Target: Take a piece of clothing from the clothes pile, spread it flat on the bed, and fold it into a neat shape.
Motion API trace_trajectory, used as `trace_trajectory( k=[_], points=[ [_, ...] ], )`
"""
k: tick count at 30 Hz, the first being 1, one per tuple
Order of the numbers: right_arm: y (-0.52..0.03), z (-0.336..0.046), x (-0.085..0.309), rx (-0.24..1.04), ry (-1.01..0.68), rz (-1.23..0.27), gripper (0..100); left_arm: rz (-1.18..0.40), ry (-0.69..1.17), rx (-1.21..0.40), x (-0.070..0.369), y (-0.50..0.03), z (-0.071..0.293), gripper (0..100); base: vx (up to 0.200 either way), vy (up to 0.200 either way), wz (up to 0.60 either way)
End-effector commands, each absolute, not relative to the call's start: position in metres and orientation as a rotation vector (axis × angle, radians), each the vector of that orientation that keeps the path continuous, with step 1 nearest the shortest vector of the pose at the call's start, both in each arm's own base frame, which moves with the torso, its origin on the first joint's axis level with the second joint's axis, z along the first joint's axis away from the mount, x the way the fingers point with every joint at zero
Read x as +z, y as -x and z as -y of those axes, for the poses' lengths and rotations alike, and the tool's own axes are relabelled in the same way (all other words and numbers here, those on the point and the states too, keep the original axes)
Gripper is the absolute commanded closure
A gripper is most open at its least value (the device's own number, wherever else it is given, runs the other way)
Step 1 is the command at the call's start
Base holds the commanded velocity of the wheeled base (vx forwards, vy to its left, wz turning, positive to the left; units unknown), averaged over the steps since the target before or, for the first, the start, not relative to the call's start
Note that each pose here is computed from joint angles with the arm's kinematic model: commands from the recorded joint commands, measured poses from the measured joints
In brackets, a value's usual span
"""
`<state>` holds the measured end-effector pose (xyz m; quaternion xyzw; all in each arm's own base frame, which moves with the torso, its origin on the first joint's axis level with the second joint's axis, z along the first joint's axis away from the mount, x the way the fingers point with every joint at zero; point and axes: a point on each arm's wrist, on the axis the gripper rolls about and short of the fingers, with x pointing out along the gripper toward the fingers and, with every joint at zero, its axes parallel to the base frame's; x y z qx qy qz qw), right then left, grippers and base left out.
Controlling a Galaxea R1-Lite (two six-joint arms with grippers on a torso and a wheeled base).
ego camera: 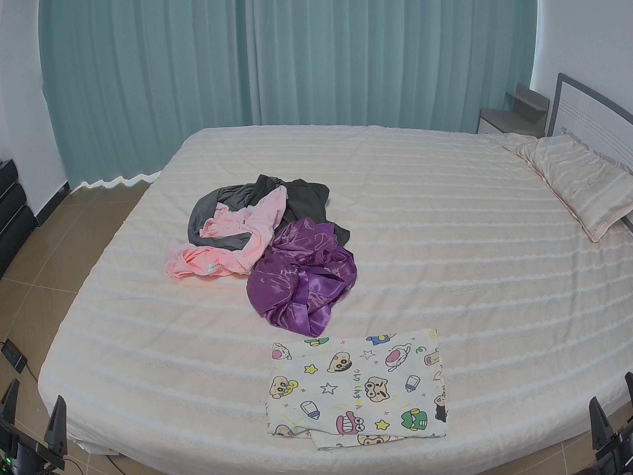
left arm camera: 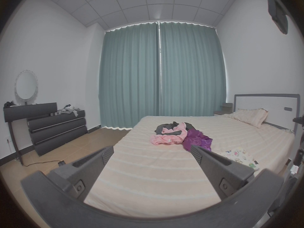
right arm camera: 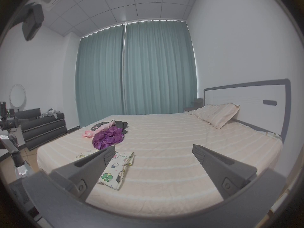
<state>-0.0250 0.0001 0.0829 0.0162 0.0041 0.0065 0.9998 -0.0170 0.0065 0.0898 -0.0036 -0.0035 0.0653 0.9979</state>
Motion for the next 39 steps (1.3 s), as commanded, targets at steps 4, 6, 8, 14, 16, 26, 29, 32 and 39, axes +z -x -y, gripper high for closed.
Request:
trace_trajectory(
  k=[4,6,8,14,16,26,29,32,39],
  points=[
    [0.0263,-0.0013,0.0826,0.066,-0.046,-0.005,0,-0.028,0.005,-0.011,0.0842,0.0150,-0.0032,0,0.000,0.000,0.00],
    [0.0266,-0.0023,0.0828,0.112,-0.042,-0.008,0,-0.029,0.010,-0.058,0.0841,0.0150,-0.0021,0,0.000,0.000,0.00],
    [0.0266,-0.0026,0.0828,0.124,-0.037,-0.008,0,-0.030,0.011,-0.072,0.0841,0.0150,-0.0018,0,0.000,0.000,0.00],
    [0.0261,-0.0024,0.0822,0.118,-0.040,-0.004,0,-0.031,0.009,-0.077,0.0837,0.0152,-0.0017,0,0.000,0.000,0.00],
    [0.0261,-0.0024,0.0824,0.117,-0.055,-0.003,0,-0.031,0.008,-0.075,0.0837,0.0152,-0.0017,0,0.000,0.000,0.00],
    [0.0261,-0.0011,0.0831,0.057,-0.141,0.001,0,-0.028,0.023,-0.055,0.0838,0.0153,-0.0022,0,0.000,0.000,0.00],
    [0.0261,-0.0011,0.0831,0.057,-0.139,0.001,0,-0.030,0.024,-0.055,0.0839,0.0151,-0.0022,0,0.000,0.000,0.00],
    [0.0261,-0.0011,0.0831,0.057,-0.143,0.001,0,-0.030,0.024,-0.056,0.0839,0.0151,-0.0022,0,0.000,0.000,0.00],
    [0.0261,-0.0011,0.0831,0.059,-0.139,0.001,0,-0.031,0.026,-0.058,0.0837,0.0151,-0.0022,0,0.000,0.000,0.00]
  ],
)
